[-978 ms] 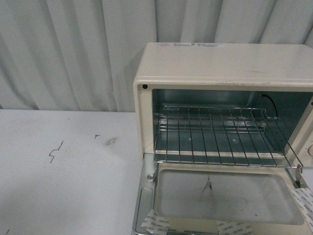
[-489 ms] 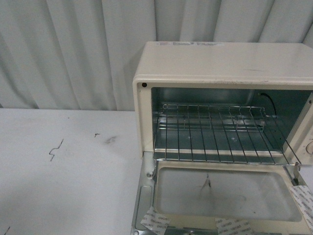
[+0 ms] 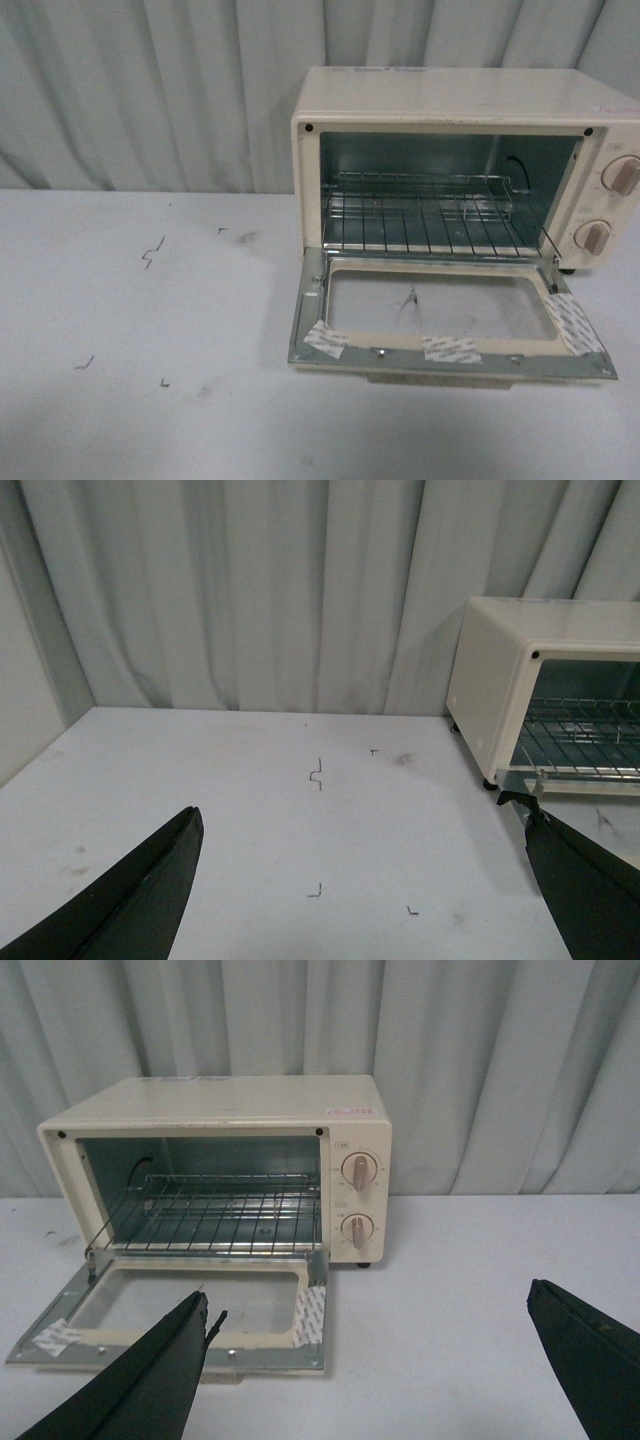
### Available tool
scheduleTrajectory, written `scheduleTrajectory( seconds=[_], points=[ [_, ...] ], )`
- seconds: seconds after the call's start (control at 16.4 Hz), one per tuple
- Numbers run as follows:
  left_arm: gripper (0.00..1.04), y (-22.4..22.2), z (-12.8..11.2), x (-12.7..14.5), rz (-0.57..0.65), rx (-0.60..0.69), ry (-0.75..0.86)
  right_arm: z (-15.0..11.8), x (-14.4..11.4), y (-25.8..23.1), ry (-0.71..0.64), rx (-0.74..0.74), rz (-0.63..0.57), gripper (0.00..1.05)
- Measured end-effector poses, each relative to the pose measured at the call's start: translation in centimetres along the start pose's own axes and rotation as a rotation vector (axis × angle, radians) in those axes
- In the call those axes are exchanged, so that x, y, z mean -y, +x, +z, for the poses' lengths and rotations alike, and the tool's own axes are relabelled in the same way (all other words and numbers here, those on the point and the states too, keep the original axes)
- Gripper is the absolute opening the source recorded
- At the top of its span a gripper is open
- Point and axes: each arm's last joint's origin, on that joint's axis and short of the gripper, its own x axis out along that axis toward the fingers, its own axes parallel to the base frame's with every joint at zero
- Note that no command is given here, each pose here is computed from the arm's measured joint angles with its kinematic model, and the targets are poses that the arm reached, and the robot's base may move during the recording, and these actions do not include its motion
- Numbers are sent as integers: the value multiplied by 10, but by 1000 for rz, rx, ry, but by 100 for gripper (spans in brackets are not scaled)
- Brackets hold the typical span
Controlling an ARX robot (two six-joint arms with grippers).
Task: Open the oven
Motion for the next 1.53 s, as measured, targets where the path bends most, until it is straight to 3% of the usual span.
scheduleTrajectory(
  seconds=[1.53],
  points=[
    [98, 0, 0, 0, 0, 1, 0, 0, 0, 0, 0, 0, 0, 98]
  ],
)
